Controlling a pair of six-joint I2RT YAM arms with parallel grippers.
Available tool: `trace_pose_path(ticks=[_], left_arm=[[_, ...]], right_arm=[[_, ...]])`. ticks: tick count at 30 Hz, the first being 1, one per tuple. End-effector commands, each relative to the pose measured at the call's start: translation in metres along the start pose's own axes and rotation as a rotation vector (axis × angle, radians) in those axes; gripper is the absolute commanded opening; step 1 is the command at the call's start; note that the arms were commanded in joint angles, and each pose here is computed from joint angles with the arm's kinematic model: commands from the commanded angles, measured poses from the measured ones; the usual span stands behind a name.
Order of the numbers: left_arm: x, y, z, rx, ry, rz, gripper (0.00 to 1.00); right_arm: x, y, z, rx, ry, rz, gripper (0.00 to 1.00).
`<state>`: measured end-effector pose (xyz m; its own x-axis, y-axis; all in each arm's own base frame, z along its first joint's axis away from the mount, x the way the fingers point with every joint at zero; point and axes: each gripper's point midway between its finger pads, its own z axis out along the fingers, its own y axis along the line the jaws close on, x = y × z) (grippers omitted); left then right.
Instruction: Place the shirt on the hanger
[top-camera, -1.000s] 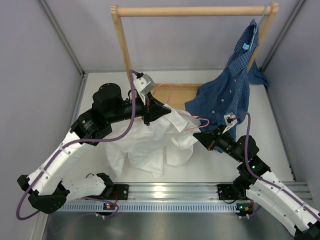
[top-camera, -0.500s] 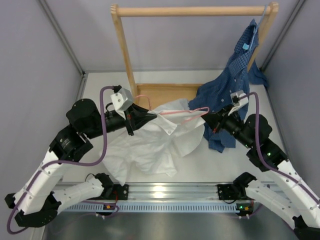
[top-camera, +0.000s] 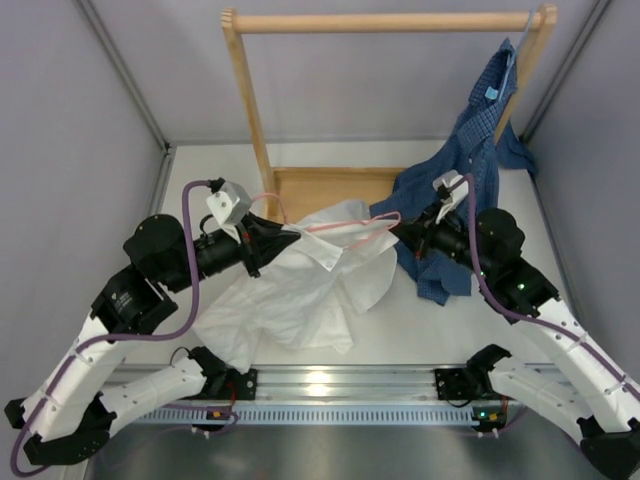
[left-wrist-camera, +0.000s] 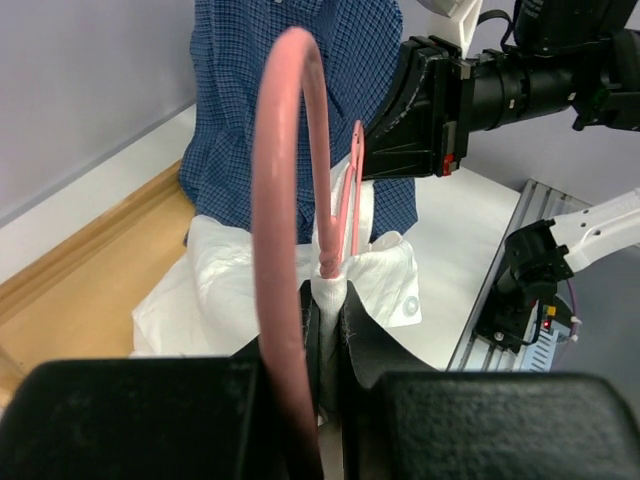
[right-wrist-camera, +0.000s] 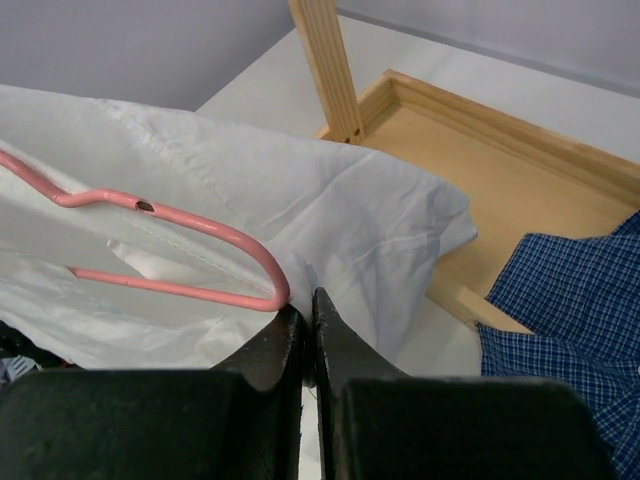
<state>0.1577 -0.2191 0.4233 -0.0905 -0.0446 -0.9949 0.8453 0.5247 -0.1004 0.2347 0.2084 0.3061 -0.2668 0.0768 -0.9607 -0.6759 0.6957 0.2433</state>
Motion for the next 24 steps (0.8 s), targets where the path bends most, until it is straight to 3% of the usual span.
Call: trace_pose_path(ticks=[1,9,12,17,19,20,24], left_arm=[[-0.047,-0.007,-0.021,0.002,-0.167,0.012,0.00],[-0.019,-0.027,-0.021,0.135,-0.064,0.062,0.00],[-0.011,-0.004,-0.016,0.017,-0.033,0.073,0.00],[-0.006,-0.002,-0.004,0.022,-0.002,0.050,0.00],[-0.009,-0.004,-0.002,0.027,-0.005,0.037,0.00],[-0.012,-0.004,-0.002,0.026,-0.012,0.034,0.00],[-0.020,-0.003,-0.002,0.015,-0.038,0.021,0.00]], right_arm=[[-0.002,-0.066,-0.003,0.249,-0.010,-0.046,0.00],[-0.030,-0.099,-0.008,0.321,-0.067,-0.037,0.00],[-0.043,-0.083,-0.009,0.240,-0.100,-0.033,0.00],[-0.017,-0.030,0.001,-0.083,-0.021,0.046,0.01],[0.008,-0.021,-0.001,-0.147,0.007,0.097,0.16],[0.010,-0.011,-0.008,-0.181,-0.014,0.109,0.31],[0.041,0.024,-0.025,-0.398,-0.040,0.167,0.49]])
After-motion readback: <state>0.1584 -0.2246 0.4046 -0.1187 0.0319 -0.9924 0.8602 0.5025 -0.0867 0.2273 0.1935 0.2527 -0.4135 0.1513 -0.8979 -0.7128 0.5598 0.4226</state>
